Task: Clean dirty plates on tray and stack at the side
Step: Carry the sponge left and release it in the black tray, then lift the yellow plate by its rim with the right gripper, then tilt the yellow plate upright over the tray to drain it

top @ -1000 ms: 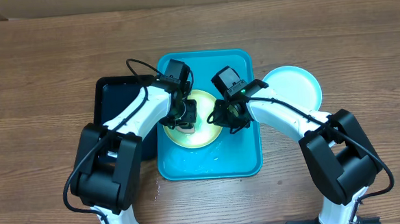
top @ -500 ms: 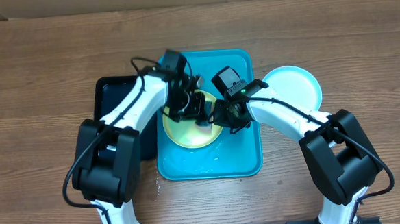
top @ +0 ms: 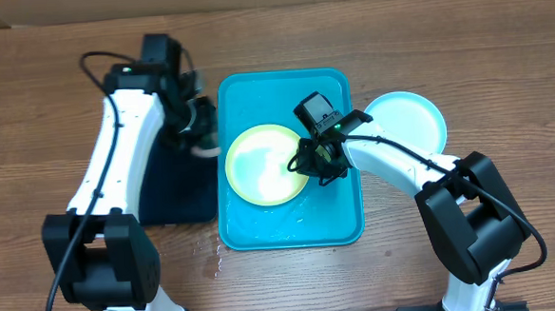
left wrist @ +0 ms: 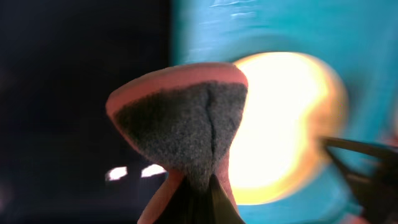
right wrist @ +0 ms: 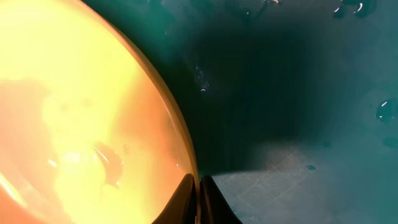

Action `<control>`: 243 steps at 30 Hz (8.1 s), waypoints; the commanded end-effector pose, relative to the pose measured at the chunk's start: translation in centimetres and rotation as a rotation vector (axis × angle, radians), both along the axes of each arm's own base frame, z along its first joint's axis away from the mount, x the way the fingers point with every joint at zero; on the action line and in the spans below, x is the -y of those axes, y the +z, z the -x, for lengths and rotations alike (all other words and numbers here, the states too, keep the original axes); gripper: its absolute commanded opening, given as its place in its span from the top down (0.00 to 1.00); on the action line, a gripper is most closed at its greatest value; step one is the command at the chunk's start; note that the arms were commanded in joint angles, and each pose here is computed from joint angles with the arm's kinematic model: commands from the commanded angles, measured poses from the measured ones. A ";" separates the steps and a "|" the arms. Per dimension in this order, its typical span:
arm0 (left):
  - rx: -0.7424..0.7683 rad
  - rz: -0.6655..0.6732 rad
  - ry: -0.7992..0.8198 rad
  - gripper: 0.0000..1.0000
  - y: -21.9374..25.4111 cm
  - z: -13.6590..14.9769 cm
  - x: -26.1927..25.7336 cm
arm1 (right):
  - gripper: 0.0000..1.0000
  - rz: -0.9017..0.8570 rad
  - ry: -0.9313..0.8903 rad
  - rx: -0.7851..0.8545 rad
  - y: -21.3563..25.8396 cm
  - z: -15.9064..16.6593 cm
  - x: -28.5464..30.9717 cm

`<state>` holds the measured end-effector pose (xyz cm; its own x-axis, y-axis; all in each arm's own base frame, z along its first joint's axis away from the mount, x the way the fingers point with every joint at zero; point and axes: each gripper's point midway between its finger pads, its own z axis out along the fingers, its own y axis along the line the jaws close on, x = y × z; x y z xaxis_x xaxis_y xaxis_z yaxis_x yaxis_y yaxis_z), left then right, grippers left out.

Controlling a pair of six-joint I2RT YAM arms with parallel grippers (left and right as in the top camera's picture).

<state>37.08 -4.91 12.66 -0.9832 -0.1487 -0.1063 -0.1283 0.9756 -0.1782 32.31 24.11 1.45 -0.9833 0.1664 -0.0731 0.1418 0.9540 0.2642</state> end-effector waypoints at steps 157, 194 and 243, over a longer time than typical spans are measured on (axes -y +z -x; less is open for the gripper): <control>0.537 -0.058 0.285 0.00 19.0 6.2 -9.0 | 0.96 0.376 0.421 1.506 31.9 -9.8 -16.4; 0.537 -0.058 0.285 0.00 19.0 6.2 -9.0 | 0.96 0.400 0.416 1.719 37.2 -7.8 -18.0; 0.537 -0.058 0.285 0.00 19.0 6.2 -9.0 | 0.96 0.249 0.409 1.206 24.6 -6.9 -17.2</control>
